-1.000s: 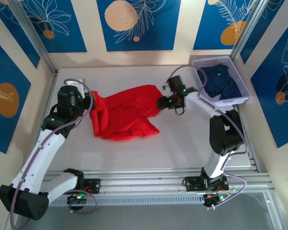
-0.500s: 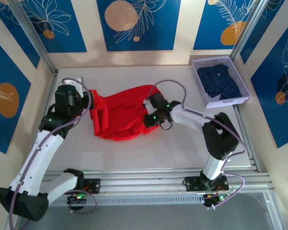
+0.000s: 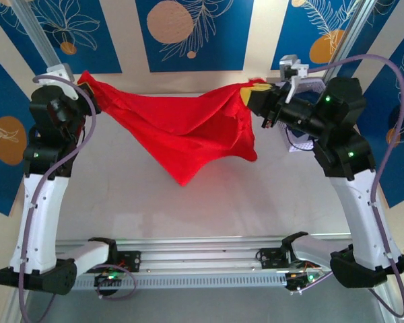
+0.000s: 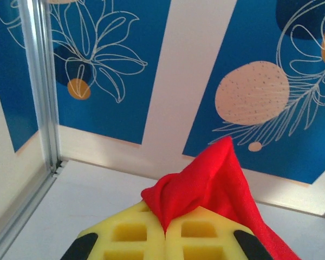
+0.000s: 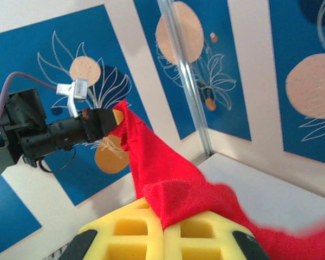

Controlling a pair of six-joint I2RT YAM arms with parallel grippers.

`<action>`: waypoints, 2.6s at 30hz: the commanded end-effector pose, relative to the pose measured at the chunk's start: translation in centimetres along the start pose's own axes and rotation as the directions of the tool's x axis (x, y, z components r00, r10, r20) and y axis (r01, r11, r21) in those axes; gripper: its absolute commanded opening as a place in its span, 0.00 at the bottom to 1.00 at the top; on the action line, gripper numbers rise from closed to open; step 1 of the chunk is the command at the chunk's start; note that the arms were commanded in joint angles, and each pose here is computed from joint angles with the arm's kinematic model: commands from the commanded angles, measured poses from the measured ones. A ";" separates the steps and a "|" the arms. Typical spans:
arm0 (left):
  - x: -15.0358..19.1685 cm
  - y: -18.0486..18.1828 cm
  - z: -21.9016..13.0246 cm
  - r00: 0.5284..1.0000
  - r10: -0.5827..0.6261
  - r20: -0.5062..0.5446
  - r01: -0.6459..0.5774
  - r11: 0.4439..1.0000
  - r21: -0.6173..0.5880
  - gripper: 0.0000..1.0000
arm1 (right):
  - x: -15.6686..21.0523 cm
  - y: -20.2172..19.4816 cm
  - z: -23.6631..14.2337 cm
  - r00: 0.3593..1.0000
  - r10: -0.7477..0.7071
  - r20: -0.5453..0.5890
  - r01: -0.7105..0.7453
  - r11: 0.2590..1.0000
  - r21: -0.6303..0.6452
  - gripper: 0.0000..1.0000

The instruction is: Fold the inside-out t-shirt

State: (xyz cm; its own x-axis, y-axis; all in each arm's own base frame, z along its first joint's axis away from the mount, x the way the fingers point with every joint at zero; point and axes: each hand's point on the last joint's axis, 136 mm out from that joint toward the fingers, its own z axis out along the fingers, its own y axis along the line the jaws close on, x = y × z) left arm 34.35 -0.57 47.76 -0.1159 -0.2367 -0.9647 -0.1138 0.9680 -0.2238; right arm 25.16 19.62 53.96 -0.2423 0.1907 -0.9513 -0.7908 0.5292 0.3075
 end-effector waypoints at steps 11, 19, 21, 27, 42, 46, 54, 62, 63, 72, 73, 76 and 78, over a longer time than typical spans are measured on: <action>-1.4 -2.4 1.8 0.999 0.007 -0.031 -0.003 0.991 0.135 0.00 | 0.8 -11.6 -0.2 0.995 0.099 -0.023 -0.081 0.909 0.408 0.00; -5.5 -4.3 -0.9 0.998 -0.022 0.061 0.007 0.973 0.233 0.00 | -3.0 -12.1 -1.0 0.999 0.028 0.044 -0.045 0.888 0.458 0.00; -6.9 -3.9 -2.1 0.994 -0.029 0.104 0.007 0.977 0.214 0.00 | -4.3 -11.6 -1.6 0.998 -0.003 0.069 -0.030 0.883 0.468 0.00; -9.0 -3.8 -5.8 0.982 -0.051 0.184 0.006 0.972 0.235 0.00 | -6.1 -10.0 -2.9 0.994 -0.050 0.095 -0.001 0.881 0.472 0.00; -9.3 -4.2 -9.1 0.972 -0.080 0.219 0.011 0.955 0.298 0.00 | -5.8 -7.1 -5.7 0.983 -0.103 0.150 0.023 0.888 0.459 0.00; -5.5 -3.8 -0.6 0.997 -0.026 0.077 0.009 0.978 0.208 0.00 | -4.3 -12.5 -3.3 0.992 -0.078 0.099 0.011 0.834 0.551 0.00; 6.3 -3.8 21.0 0.965 0.013 -0.263 0.010 0.996 0.084 0.03 | 1.7 -32.5 5.8 0.993 0.109 -0.042 -0.041 0.664 0.747 0.16; 16.6 -2.7 28.8 0.850 0.020 -0.526 -0.010 1.000 0.022 0.64 | 14.2 -41.1 9.9 0.876 0.409 -0.256 -0.057 0.614 0.787 0.48; 17.1 -2.7 28.2 0.836 0.022 -0.548 -0.009 1.000 0.025 0.66 | 16.1 -40.6 10.2 0.844 0.443 -0.303 -0.048 0.625 0.779 0.49; 25.3 -6.1 16.0 0.810 -0.051 -0.584 0.197 0.962 0.190 0.73 | 29.5 -31.5 7.1 0.684 0.596 -0.420 -0.142 0.674 0.725 0.54; 27.0 -6.6 14.6 0.803 -0.034 -0.595 0.198 0.957 0.212 0.73 | 31.0 -30.9 6.4 0.660 0.612 -0.436 -0.138 0.669 0.731 0.54; 32.9 -6.6 10.2 0.748 0.017 -0.664 0.170 0.961 0.216 0.73 | 34.8 -29.1 4.1 0.589 0.659 -0.469 -0.107 0.638 0.762 0.54; 36.1 -5.7 7.7 0.707 -0.003 -0.707 0.185 0.966 0.181 0.73 | 37.1 -28.7 1.6 0.545 0.694 -0.471 -0.059 0.592 0.803 0.54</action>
State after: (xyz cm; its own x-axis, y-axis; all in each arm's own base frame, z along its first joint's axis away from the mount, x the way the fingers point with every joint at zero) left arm 40.55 -12.92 16.85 -0.7493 -0.2041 -0.6300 0.0647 0.9242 -0.3763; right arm 41.51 14.04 12.38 -0.9296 0.0479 -0.3654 -0.0639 0.9556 0.2878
